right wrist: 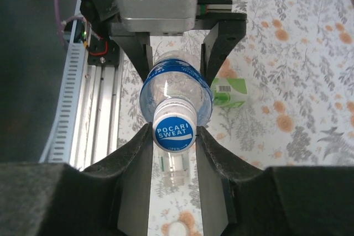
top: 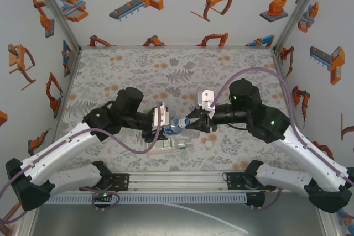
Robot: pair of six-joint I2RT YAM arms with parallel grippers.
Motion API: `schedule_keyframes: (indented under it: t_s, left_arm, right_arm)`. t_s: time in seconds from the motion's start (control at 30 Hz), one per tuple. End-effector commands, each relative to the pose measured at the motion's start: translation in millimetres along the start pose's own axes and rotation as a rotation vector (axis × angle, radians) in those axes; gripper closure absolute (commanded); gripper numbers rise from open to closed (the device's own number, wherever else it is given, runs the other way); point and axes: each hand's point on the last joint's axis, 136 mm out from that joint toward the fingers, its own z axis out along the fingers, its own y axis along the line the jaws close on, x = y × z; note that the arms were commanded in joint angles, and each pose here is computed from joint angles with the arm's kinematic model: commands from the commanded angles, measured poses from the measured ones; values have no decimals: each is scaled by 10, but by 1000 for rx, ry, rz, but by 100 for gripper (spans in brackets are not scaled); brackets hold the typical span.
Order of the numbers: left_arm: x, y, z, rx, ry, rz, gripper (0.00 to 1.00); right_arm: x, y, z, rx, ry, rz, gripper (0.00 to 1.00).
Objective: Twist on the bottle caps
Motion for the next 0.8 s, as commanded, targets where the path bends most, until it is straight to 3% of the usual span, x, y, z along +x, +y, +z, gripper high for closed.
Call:
schedule_keyframes:
  t_s: [0.0,0.23,0.33,0.4,0.63,0.77]
  left_arm:
    - [-120,16,-36,-13,-31,7,100]
    - [-70,63,-15,-38,-12,-3,100]
    - [-61,72,5,-41,-17,6,100]
    - [-51,77,21,-39,-14,9,100]
    - [-40,82,45,-33,-9,22,100]
    - [-33,77,36,-36,-9,30,100]
  right_arm:
    - [51,-288,45,147,-9,229,100]
    - [431,-763,-63,481,-98,1079,100]
    - [816,-767,-155,619,-121,1475,100]
    - [986,-734,-167,665,-127,1639,100]
    - [936,-751,-97,642,-113,1643,99]
    - [773,-806,-150,639,-114,1521,74]
